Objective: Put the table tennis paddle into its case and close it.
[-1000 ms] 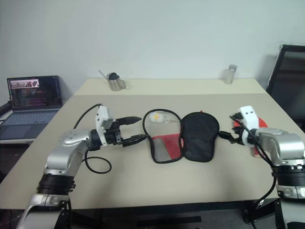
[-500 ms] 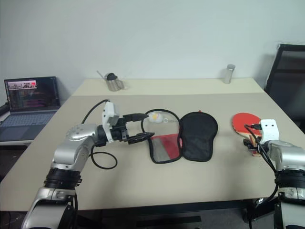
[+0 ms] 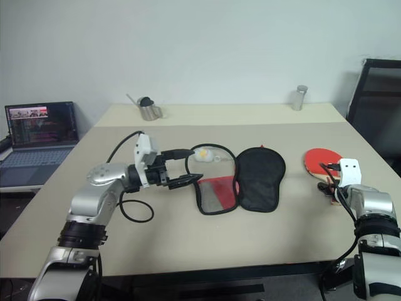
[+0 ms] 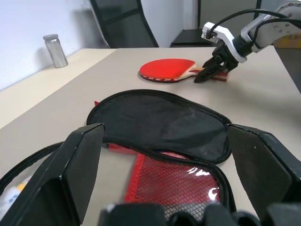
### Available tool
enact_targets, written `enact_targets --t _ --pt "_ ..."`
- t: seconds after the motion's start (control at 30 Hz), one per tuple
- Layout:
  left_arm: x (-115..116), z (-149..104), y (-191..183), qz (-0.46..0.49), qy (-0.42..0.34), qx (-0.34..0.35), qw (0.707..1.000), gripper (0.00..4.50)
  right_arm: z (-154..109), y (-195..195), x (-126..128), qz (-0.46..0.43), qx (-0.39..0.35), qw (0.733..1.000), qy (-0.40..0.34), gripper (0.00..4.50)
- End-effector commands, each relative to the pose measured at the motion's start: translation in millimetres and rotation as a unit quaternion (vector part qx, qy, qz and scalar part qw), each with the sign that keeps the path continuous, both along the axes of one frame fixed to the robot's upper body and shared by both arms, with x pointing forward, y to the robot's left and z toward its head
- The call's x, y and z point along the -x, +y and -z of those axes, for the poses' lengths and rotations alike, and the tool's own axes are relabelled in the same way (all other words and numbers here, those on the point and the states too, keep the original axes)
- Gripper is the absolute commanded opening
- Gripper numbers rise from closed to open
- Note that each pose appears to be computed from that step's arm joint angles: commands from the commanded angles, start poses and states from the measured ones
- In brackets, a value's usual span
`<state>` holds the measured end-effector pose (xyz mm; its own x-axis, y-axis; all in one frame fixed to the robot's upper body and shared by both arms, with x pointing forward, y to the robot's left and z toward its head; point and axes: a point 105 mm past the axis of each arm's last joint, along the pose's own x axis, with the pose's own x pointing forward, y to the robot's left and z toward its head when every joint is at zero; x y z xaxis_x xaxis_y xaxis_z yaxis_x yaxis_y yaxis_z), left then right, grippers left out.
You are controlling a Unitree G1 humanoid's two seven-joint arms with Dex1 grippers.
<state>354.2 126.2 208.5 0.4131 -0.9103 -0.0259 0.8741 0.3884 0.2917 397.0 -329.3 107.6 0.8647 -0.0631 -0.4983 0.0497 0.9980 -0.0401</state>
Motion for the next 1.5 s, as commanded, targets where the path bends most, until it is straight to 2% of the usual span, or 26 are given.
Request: enact_targets --t 0.03,0.1,0.17,0.27,0.5,0.77,0.8,0.93,1.13,1.33,1.5 --pt "2.3 -10.7 2.2 0.0 -0.025 0.0 1.0 4.5 1.5 -4.9 -1.0 0.0 0.026 1.0 0.007 1.87" --pt "2.4 -10.4 2.1 0.0 -0.025 -0.001 1.0 4.5 2.4 -3.4 -2.0 -0.002 0.028 1.0 0.008 1.38" --pt "2.4 -10.1 2.1 0.0 -0.025 -0.001 1.0 4.5 2.7 -2.9 -2.4 -0.002 0.027 1.0 0.009 1.08" --pt "1.7 -9.6 3.7 -0.004 -0.026 -0.001 1.0 4.5 -5.0 -6.3 -4.3 0.014 0.022 1.0 -0.01 1.07" --pt "1.3 -7.0 14.5 -0.024 -0.023 -0.003 0.999 4.5 -63.7 0.8 -11.3 0.009 0.01 0.996 -0.093 1.07" --pt "1.4 -7.2 17.1 -0.029 -0.025 -0.003 0.999 4.5 -91.4 28.8 -0.2 -0.013 -0.007 0.993 -0.117 1.07" --pt "1.4 -7.2 17.6 -0.029 -0.025 -0.003 0.999 4.5 -92.7 43.4 2.7 -0.023 -0.022 0.993 -0.116 1.07" --pt "1.6 -7.4 18.2 -0.03 -0.024 -0.002 0.999 4.5 -87.9 101.2 15.3 -0.063 -0.073 0.989 -0.111 1.07" --pt "1.8 -7.0 17.2 -0.028 -0.024 -0.003 0.999 4.5 -86.0 155.4 19.6 -0.096 -0.106 0.983 -0.112 1.07" --pt "2.6 -6.3 16.2 -0.026 -0.026 -0.006 0.999 4.5 -68.1 187.1 17.5 -0.108 -0.121 0.982 -0.095 1.07" --pt "3.8 -5.4 17.6 -0.028 -0.026 -0.007 0.999 4.5 -50.5 198.9 13.6 -0.1 -0.127 0.984 -0.08 1.07"
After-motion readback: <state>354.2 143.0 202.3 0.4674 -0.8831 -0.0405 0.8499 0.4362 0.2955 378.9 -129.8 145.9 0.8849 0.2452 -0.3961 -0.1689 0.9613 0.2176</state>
